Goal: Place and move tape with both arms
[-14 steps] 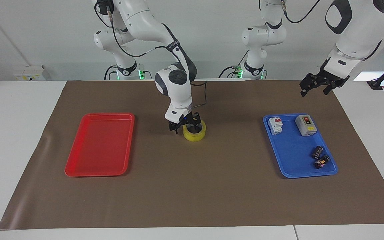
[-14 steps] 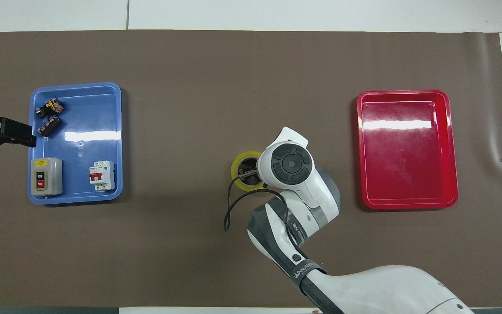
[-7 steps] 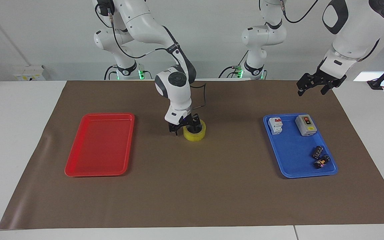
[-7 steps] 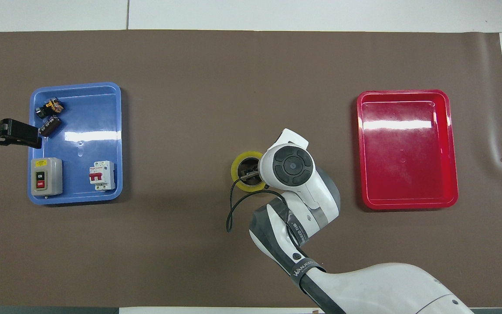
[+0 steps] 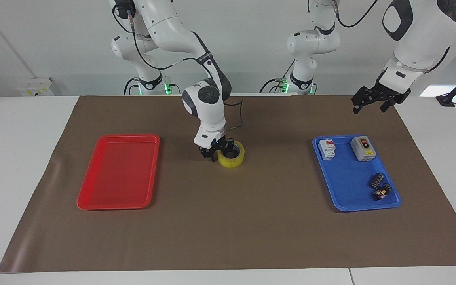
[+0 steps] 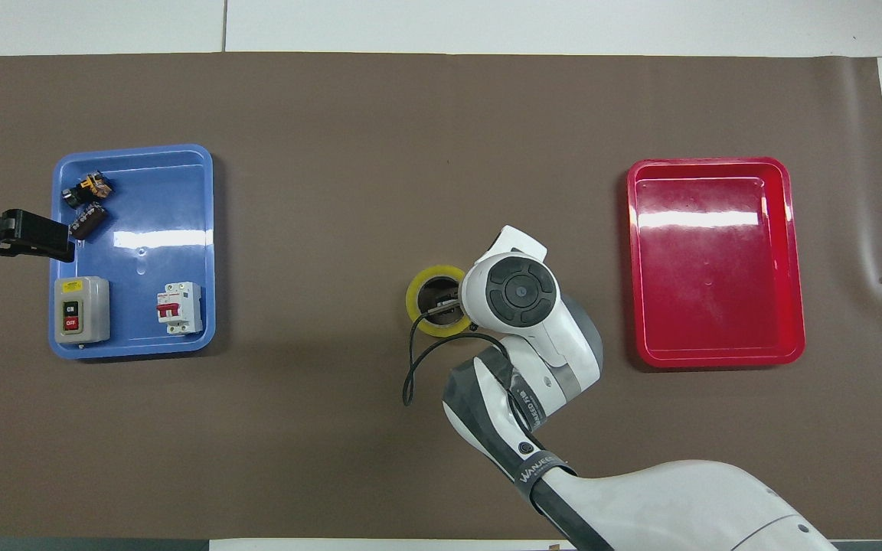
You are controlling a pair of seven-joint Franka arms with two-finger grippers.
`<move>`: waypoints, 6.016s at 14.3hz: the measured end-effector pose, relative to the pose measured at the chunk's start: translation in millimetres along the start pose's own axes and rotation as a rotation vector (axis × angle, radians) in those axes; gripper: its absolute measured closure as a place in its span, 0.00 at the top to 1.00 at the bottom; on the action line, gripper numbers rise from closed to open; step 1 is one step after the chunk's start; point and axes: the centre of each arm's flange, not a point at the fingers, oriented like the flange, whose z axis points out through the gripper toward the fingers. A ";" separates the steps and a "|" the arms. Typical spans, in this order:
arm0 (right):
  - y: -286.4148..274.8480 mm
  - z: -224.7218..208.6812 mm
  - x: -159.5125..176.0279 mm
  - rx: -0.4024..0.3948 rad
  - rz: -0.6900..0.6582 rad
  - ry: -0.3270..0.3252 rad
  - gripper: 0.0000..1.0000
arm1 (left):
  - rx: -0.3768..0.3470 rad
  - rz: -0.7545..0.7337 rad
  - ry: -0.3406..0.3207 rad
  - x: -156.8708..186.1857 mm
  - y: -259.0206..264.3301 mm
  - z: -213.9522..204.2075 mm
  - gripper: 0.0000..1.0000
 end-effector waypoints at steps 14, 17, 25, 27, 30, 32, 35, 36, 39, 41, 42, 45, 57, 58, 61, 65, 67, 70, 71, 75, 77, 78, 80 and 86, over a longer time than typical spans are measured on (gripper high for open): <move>155.1 -131.0 78.9 -0.020 0.143 -0.083 0.22 | 0.000 0.002 0.001 -1.3 0.8 -1.0 1.00; 247.4 -135.7 73.0 -0.016 0.067 -0.124 0.22 | 0.000 0.002 0.001 -1.3 0.9 -1.0 1.00; 382.9 -87.8 18.8 -0.014 -0.110 -0.091 0.22 | 0.000 0.002 0.001 -1.3 1.0 -1.0 1.00; 389.6 -76.1 9.0 -0.023 -0.123 -0.074 0.22 | 0.000 0.002 0.001 -1.3 1.0 -1.0 1.00; 395.4 -65.2 0.0 -0.036 -0.136 -0.061 0.22 | 0.000 0.002 0.001 -1.2 1.0 -1.1 1.00; 396.0 -58.3 -5.6 -0.044 -0.139 -0.059 0.22 | 0.000 0.002 0.001 -1.2 1.0 -1.1 1.00; 394.8 -48.9 -13.9 -0.066 -0.160 -0.060 0.22 | 0.000 0.002 0.001 -1.2 0.9 -1.1 1.00; 394.5 -47.2 -15.8 -0.074 -0.168 -0.061 0.22 | 0.000 0.002 0.001 -1.2 0.9 -1.1 1.00; 393.8 -48.2 -17.8 -0.090 -0.181 -0.048 0.22 | 0.000 0.002 0.001 -1.2 0.7 -1.1 1.00; 393.6 -46.2 -19.1 -0.093 -0.181 -0.042 0.22 | 0.000 0.002 0.001 -1.2 0.7 -1.1 1.00; 393.4 -43.9 -20.2 -0.094 -0.182 -0.039 0.22 | 0.000 0.001 0.001 -1.2 0.6 -1.1 1.00; 393.5 -41.8 -21.0 -0.094 -0.182 -0.037 0.29 | 0.000 0.001 0.001 -1.2 0.3 -1.1 1.00; 360.1 -205.1 17.5 -0.095 0.196 -0.022 1.00 | 0.000 0.001 0.001 -1.2 0.2 -1.1 1.00; 350.1 -218.1 13.8 -0.094 0.233 -0.024 1.00 | 0.000 0.001 0.001 -1.2 0.2 -1.1 1.00; 327.6 -261.3 -0.1 -0.092 0.295 -0.023 1.00 | 0.000 0.001 0.001 -1.2 0.2 -1.1 1.00; 324.8 -346.3 -16.8 -0.092 0.319 -0.041 1.00 | 0.000 0.000 0.001 -1.2 0.1 -1.1 1.00; 324.8 -376.3 -22.7 -0.090 0.328 -0.058 1.00 | 0.000 0.000 0.001 -1.2 -0.1 -1.1 1.00; 321.8 -398.3 -33.6 -0.089 0.376 -0.097 1.00 | 0.000 0.000 0.001 -1.2 -0.1 -1.1 1.00; 321.2 -399.9 -35.7 -0.090 0.384 -0.101 1.00 | 0.000 0.000 0.001 -1.2 -0.1 -1.1 1.00; 321.2 -396.8 -37.2 -0.089 0.387 -0.114 1.00 | 0.000 0.000 0.001 -1.2 -0.1 -1.1 1.00; 320.7 -396.3 -37.1 -0.088 0.366 -0.116 1.00 | 0.000 0.000 0.001 -1.2 -0.2 -1.1 1.00; 320.0 -396.3 -36.9 -0.088 0.352 -0.117 1.00 | 0.000 0.000 0.001 -1.2 -0.2 -1.1 1.00; 317.4 -396.1 -36.3 -0.097 0.333 -0.118 1.00 | 0.000 0.000 0.001 -1.2 -0.2 -1.1 1.00; 302.1 -395.0 -32.8 -0.123 0.283 -0.121 1.00 | 0.000 0.000 0.001 -1.2 -0.3 -1.1 1.00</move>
